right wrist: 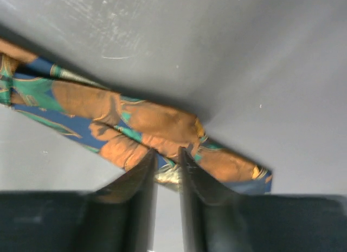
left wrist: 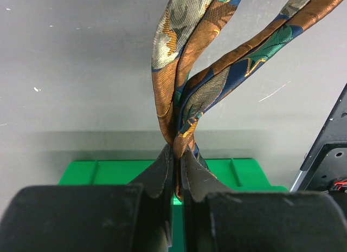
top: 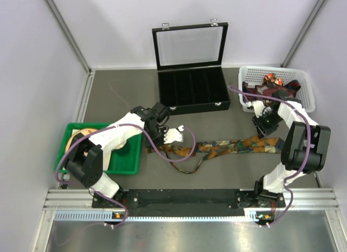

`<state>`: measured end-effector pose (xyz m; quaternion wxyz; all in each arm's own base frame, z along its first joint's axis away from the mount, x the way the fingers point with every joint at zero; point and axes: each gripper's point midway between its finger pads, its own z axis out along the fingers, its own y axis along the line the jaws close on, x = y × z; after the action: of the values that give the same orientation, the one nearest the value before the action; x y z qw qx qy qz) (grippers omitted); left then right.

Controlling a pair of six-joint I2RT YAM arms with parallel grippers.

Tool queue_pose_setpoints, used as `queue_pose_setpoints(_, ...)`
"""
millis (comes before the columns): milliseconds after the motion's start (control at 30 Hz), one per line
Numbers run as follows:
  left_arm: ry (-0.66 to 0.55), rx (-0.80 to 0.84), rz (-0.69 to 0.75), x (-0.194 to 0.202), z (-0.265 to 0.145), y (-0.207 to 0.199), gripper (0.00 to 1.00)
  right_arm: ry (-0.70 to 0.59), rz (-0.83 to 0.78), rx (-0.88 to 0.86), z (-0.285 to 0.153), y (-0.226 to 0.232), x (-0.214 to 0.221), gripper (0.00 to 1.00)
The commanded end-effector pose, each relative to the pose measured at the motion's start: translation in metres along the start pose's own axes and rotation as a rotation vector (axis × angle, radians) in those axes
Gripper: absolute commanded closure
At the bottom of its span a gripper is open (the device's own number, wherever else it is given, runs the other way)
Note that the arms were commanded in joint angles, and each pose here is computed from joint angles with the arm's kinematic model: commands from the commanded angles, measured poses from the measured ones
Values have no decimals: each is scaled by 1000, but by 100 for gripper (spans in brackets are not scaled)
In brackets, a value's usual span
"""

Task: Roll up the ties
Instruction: Flatten out the tie at the center of the board.

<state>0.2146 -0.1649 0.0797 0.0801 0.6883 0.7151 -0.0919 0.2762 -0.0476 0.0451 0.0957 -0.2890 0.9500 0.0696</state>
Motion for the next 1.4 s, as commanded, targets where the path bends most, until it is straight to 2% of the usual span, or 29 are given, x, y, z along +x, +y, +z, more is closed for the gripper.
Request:
queue_pose_setpoints(0, -30, 11, 7, -7, -4, 2, 92, -146, -65, 66, -26, -2, -22, 62)
queue_pose_setpoints(33, -32, 11, 7, -8, -5, 2, 92, -168, -70, 76, -30, -3, -26, 57)
queue_pose_setpoints(200, -38, 7, 9, -9, -6, 4, 93, -164, -122, 104, -25, -11, -29, 48)
queue_pose_setpoints(367, -36, 9, 2, -9, -6, 5, 92, -113, -158, 90, -6, -15, -25, 45)
queue_pose_setpoints(600, -33, 12, -2, -7, -5, 5, 92, -74, -230, 108, 14, -12, -13, 46)
queue_pose_setpoints(667, -34, 12, -7, -7, -5, 6, 92, -60, -234, 100, 20, -10, -7, 48)
queue_pose_setpoints(767, -30, 15, -8, -7, -4, 6, 92, -48, -233, 96, 24, -9, -3, 65)
queue_pose_setpoints(800, -31, 14, -9, -7, -5, 7, 92, -47, -232, 92, 23, -8, -3, 79)
queue_pose_setpoints(900, -33, 13, -12, -8, -6, 7, 92, -57, -233, 96, 14, -6, -4, 100)
queue_pose_setpoints(1067, -32, 13, -18, -6, -7, 7, 92, -85, -275, 114, -16, 5, -3, 100)
queue_pose_setpoints(1267, -33, 11, -35, -4, -8, 12, 92, 2, -283, 89, -10, 16, 28, 100)
queue_pose_setpoints(1300, -35, 8, -34, -4, -9, 13, 92, 11, -275, 83, -4, 17, 32, 99)
queue_pose_setpoints(1367, -33, 11, -35, -3, -8, 14, 92, 24, -256, 69, 2, 17, 33, 87)
